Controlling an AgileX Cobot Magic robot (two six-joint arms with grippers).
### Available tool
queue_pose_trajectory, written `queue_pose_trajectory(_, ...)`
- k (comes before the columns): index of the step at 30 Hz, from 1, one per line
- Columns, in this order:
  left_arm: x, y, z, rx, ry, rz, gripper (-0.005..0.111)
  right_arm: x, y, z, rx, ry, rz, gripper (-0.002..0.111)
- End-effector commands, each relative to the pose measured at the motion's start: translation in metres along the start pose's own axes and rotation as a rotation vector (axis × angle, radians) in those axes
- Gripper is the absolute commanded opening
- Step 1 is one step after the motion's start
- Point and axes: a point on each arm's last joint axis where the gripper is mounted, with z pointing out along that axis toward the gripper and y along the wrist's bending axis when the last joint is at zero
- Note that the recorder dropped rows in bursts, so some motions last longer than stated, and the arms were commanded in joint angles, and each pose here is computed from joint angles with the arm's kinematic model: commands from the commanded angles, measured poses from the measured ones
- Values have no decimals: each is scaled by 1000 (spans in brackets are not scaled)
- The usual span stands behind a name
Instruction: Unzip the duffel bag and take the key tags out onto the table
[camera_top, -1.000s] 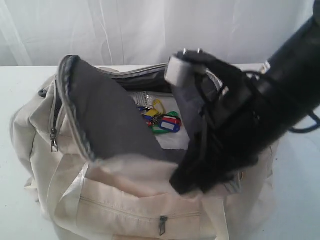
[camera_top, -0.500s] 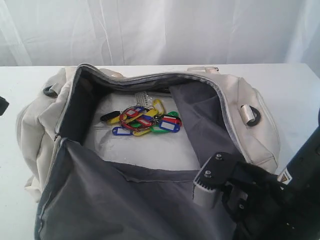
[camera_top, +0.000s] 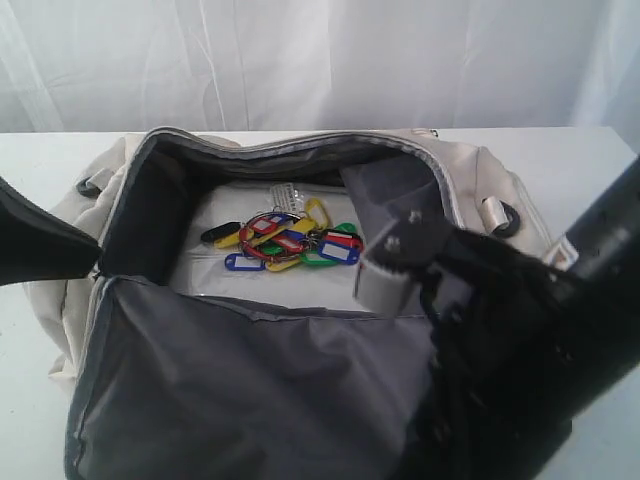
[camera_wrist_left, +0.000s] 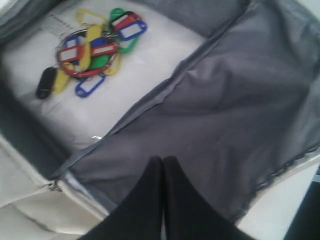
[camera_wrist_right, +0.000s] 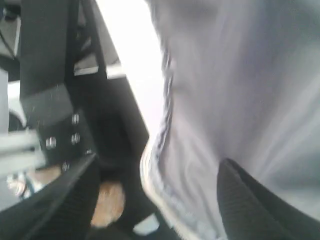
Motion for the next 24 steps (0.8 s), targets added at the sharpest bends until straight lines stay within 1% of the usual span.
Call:
queue_pose_trajectory(1,0,-4,10,101,26,4,0,-26,6,-27,75,-152,-19,55)
queue_pose_trajectory(4,4,0,25,151,115,-14,0,-33,1,-28,107,-209,5,44)
queue_pose_trajectory(7,9,3,42,220,215,-46,0,-32,-8,-12,83,-124,34,34)
queue_pose_trajectory(10,13,9,62,278,308,-79,0,-28,-23,10,77,-36,74,29)
queue_pose_trajectory(12,17,13,77,308,363,-98,0,-25,-34,25,91,25,89,28)
queue_pose_trajectory(15,22,20,97,336,427,-126,0,-19,-53,42,156,149,117,28)
queue_pose_trajectory(19,32,27,119,352,519,-152,0,-9,-75,51,316,284,238,28)
queue_pose_trajectory(21,38,31,125,329,577,-182,0,-5,-83,50,393,331,283,28)
queue_pose_trajectory(24,45,37,130,269,649,-209,0,-2,-88,47,463,347,313,28)
